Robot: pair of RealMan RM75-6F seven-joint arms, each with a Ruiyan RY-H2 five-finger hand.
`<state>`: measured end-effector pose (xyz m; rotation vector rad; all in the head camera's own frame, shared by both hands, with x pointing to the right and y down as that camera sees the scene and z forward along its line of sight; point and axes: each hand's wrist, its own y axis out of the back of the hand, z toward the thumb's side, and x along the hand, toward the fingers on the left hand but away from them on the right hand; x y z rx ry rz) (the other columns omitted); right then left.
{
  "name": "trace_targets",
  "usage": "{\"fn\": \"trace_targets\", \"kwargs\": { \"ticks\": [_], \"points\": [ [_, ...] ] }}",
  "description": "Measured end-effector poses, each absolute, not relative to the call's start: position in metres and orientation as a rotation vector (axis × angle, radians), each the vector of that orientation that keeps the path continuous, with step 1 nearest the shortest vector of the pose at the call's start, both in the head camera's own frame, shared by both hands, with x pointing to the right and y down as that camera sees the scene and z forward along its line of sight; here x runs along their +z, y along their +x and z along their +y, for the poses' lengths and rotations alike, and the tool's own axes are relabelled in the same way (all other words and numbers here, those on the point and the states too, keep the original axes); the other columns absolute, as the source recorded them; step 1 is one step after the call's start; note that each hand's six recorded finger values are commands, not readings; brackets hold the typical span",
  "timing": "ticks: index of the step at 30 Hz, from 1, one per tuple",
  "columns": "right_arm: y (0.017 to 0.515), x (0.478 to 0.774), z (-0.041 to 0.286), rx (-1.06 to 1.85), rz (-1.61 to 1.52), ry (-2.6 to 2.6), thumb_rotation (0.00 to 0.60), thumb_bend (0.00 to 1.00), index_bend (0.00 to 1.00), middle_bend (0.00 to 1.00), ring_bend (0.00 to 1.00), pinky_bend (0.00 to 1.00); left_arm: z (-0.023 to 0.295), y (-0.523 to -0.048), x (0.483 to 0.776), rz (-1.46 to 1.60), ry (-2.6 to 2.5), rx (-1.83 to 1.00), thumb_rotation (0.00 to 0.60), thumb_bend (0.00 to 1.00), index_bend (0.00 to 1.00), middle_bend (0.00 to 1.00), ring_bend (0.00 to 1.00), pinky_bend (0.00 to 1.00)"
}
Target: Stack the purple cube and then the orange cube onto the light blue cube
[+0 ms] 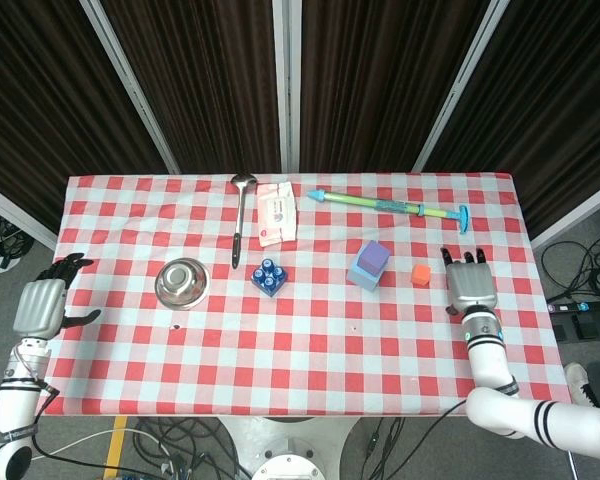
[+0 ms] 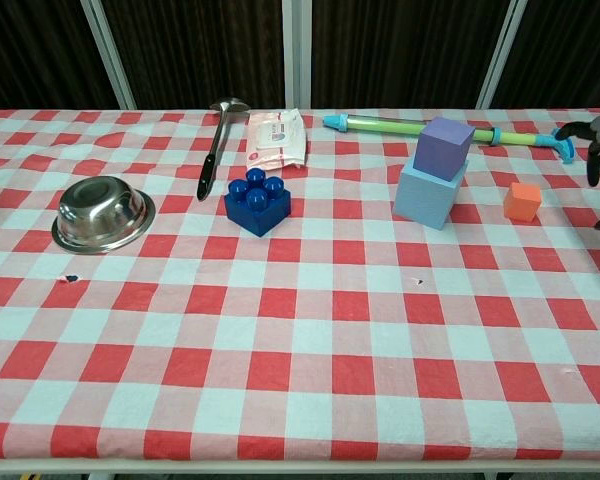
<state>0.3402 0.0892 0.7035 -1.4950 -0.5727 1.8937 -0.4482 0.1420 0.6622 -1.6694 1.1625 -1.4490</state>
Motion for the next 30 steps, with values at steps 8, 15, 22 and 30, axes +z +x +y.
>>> {"fn": "trace_targets", "kwargs": {
  "ticks": [8, 15, 22, 30],
  "points": [
    [0.327, 0.714, 0.073, 1.860, -0.640, -1.474, 0.600, 0.04, 0.07, 0.38, 0.13, 0.01, 0.141, -0.450, 0.662, 1.177, -1.670, -1.450, 0.600, 0.06, 0.30, 0.26, 0.22, 0.31],
    [0.321, 0.710, 0.058, 1.815, -0.661, -1.478, 0.600, 0.04, 0.08, 0.38, 0.13, 0.01, 0.142, -0.450, 0.664, 1.171, -1.678, -1.455, 0.600, 0.06, 0.30, 0.26, 0.22, 0.31],
    [0.323, 0.724, 0.051, 1.804, -0.683, -1.500, 0.600, 0.04, 0.09, 0.38, 0.13, 0.01, 0.142, -0.451, 0.666, 1.171, -1.678, -1.460, 0.600, 0.06, 0.30, 0.26, 0.22, 0.31],
    [0.317, 0.740, 0.044, 1.775, -0.713, -1.552, 0.600, 0.06, 0.11, 0.40, 0.15, 0.01, 0.142, -0.451, 0.666, 1.168, -1.673, -1.463, 0.600, 0.06, 0.30, 0.26, 0.22, 0.31]
  ]
}}
